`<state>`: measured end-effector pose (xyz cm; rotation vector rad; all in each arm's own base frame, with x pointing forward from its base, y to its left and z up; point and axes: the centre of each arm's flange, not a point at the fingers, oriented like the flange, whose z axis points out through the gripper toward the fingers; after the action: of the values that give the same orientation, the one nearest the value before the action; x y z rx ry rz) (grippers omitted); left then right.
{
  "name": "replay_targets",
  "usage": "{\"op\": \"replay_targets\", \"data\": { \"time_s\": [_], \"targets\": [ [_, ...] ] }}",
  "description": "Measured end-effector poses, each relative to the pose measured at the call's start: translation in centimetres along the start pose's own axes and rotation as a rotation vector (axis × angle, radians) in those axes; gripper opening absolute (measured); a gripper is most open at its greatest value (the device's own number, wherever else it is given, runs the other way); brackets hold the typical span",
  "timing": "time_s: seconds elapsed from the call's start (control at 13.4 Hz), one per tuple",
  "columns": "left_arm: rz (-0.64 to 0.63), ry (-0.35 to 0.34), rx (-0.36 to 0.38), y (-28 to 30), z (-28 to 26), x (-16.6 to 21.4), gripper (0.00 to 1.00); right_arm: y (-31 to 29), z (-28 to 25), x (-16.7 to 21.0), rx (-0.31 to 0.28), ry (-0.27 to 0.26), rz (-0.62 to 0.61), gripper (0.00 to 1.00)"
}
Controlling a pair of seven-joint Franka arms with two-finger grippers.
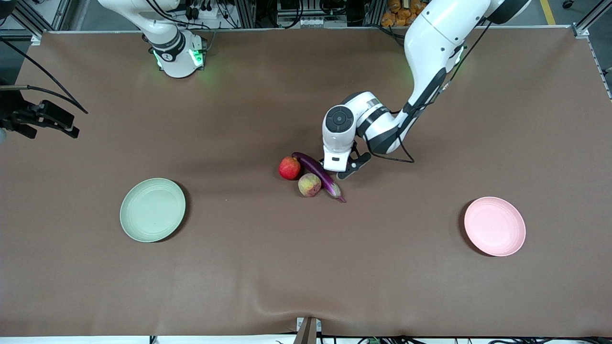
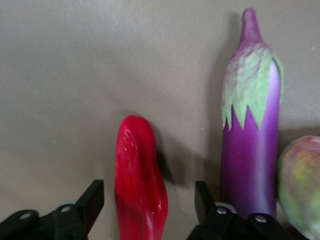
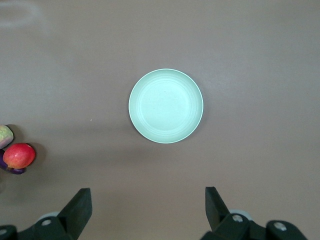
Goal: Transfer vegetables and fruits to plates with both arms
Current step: 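Reach the left gripper to the red chili pepper and grasp it, then place the pepper on the pink plate while the right gripper moves out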
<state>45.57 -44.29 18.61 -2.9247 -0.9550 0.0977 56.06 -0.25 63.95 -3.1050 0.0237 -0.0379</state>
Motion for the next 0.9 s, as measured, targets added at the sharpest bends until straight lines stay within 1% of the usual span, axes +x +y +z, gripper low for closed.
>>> {"op": "replay_targets", "data": {
  "time_s": [0.15,0.22,0.3,0.37,0.52,0.75,0.82,0.9],
  "targets": [
    [0.001,-0.002,0.002,0.0,0.3,-0.2,0.55,0.0,0.0,0.0,0.000,-0.001,-0.002,1.00],
    [-0.001,-0.002,0.001,0.0,0.2,-0.1,0.43,-0.1,0.3,0.1,0.000,-0.005,-0.004,1.00],
    [-0.003,0.001,-0.002,0.1,0.0,0.1,0.35,-0.2,0.9,0.4,0.000,-0.017,-0.008,1.00],
    [-0.002,0.008,0.001,0.1,-0.3,0.7,0.35,-0.3,2.0,0.9,0.001,-0.034,-0.011,1.00],
    [0.029,0.032,0.041,-0.6,-2.3,3.1,0.35,-0.3,4.3,2.0,0.001,-0.070,-0.012,1.00],
    [0.107,0.062,0.116,-3.9,-7.9,10.5,0.34,-0.2,7.3,3.3,0.002,-0.116,-0.012,1.00],
    [0.133,0.065,0.131,-5.4,-9.5,13.4,0.34,-0.5,8.0,3.6,0.007,-0.126,-0.016,1.00],
    [0.162,0.062,0.141,-7.1,-10.8,16.4,0.34,-1.2,8.8,4.0,0.025,-0.131,-0.024,1.00]
  ]
}}
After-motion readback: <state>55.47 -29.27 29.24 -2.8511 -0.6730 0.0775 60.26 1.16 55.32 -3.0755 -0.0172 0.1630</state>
